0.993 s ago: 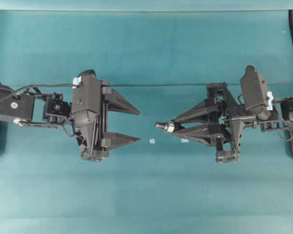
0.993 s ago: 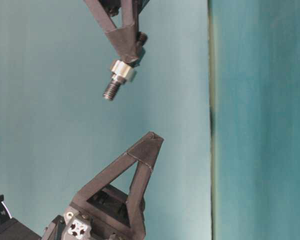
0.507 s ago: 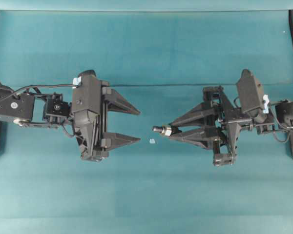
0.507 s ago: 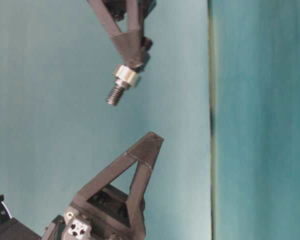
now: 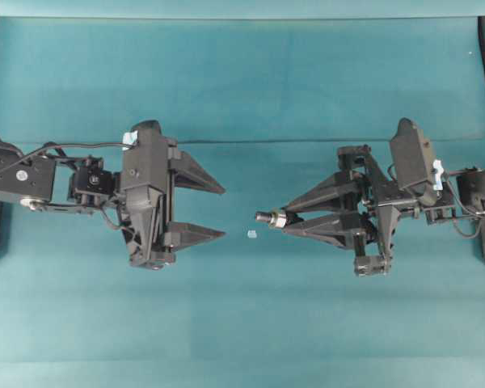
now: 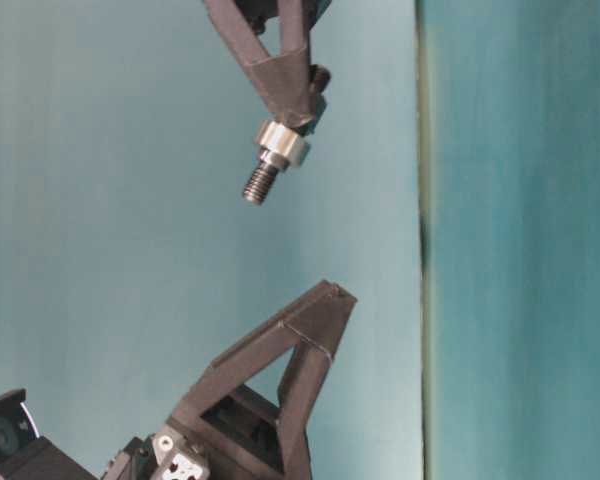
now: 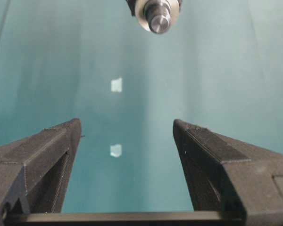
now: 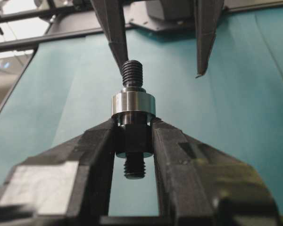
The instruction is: Insert the washer onto the shaft with both hands.
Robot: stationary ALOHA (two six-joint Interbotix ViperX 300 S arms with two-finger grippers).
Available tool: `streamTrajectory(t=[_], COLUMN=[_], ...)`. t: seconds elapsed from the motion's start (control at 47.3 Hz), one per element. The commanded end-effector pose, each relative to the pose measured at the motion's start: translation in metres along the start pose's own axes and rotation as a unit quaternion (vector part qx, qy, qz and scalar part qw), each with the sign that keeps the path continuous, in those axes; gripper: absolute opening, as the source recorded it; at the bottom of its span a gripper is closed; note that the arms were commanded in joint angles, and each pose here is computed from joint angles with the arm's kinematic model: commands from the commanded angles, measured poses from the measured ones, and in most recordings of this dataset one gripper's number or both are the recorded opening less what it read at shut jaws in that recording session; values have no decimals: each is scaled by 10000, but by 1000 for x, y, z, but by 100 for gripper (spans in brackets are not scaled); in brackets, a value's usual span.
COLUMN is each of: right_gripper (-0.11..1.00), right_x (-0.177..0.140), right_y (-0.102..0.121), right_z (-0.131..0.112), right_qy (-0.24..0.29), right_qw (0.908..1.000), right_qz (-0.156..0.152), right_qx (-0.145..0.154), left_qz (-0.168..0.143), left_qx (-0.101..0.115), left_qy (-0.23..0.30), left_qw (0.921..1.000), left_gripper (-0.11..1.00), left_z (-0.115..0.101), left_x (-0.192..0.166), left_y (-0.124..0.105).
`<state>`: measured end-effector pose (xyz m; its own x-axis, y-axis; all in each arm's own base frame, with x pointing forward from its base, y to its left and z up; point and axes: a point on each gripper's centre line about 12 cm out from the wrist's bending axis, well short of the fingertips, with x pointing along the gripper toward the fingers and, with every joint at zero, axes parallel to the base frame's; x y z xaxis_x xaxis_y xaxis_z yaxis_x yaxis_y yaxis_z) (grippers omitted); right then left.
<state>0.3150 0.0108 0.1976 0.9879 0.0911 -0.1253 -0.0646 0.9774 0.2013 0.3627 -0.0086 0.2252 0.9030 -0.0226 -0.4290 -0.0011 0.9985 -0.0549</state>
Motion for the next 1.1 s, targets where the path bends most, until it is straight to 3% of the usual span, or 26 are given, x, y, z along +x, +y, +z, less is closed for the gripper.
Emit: streamTrajectory(t=[0.0,1.077], right_gripper=[0,0], right_x=[0,-6], right_y=[2,-4], right_z=[5,-4], right_qy=[-94,29], right_qw=[9999,10000], right_qz=[36,-74], right_qx=[-55,11], left_qz=[-26,-92], left_qx=[37,12], left_qy=[-175,-225], left_qw=[9998,9997], left_gripper=[82,80], left_z=[10,5], left_x=[-7,-23], left_y=[-2,-6])
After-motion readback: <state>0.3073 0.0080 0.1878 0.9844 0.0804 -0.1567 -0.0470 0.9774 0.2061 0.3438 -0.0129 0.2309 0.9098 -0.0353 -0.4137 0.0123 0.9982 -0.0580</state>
